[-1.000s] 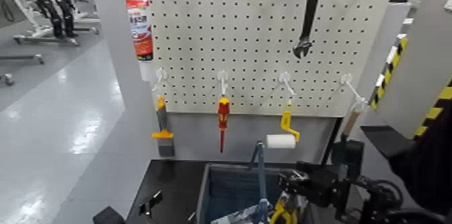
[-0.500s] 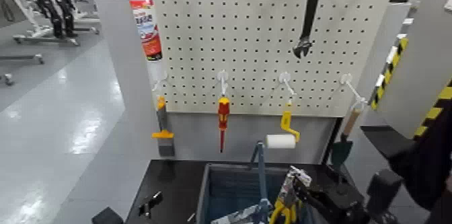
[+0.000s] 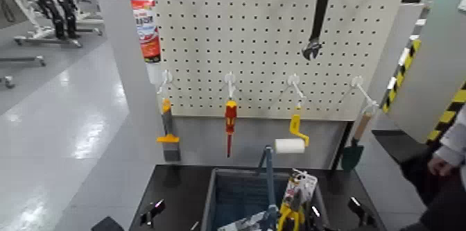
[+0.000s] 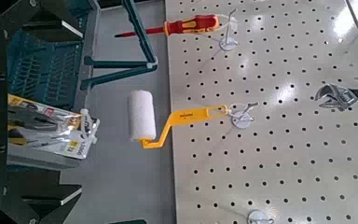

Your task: Put the yellow pliers into the crate.

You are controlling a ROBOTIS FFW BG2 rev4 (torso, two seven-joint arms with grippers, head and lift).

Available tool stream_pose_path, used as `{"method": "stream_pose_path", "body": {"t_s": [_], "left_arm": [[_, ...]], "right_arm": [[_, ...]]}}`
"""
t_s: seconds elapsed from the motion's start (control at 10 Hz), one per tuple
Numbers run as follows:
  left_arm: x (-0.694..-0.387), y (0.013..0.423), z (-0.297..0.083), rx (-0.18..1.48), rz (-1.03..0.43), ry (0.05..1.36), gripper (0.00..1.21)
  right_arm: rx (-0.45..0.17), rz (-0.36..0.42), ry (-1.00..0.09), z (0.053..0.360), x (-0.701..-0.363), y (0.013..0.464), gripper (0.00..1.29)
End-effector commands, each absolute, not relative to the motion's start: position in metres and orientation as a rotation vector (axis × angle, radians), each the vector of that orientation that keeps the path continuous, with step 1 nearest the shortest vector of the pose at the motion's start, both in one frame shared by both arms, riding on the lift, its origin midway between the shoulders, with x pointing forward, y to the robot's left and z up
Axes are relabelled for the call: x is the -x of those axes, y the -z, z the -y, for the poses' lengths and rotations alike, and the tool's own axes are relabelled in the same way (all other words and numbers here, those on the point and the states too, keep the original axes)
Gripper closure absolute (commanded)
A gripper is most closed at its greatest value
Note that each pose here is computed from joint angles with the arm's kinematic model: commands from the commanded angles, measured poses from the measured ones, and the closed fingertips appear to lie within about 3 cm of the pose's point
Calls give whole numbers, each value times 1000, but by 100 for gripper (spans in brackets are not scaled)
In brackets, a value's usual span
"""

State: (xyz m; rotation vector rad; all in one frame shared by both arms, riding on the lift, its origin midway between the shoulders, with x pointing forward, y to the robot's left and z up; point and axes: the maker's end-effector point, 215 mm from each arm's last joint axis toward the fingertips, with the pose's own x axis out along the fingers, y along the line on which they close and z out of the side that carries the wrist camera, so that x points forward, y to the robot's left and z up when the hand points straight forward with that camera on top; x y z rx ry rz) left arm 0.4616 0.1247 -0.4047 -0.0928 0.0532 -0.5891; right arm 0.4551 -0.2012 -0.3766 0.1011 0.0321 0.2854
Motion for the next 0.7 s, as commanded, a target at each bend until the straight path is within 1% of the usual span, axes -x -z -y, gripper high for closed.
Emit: {"method": "stream_pose_path", "body": {"t_s": [0.1, 0.2, 0.4, 0.6, 0.7], "left_arm": [[-461, 406, -126, 96, -57, 584, 10], [-461, 407, -126, 97, -58, 582, 10], [-460, 407, -127, 98, -58, 580, 10], [-460, 407, -127, 99, -58, 580, 10], [-460, 407, -127, 99, -58, 580, 10]], "right_arm": [[-116, -54, -283, 193, -429, 389, 15], [-122, -67, -269, 195, -420, 394, 15], [-120, -63, -248, 193, -410, 397, 15], [-120, -73, -247, 193, -410, 400, 16], [-122, -84, -248, 192, -410, 402, 18]]}}
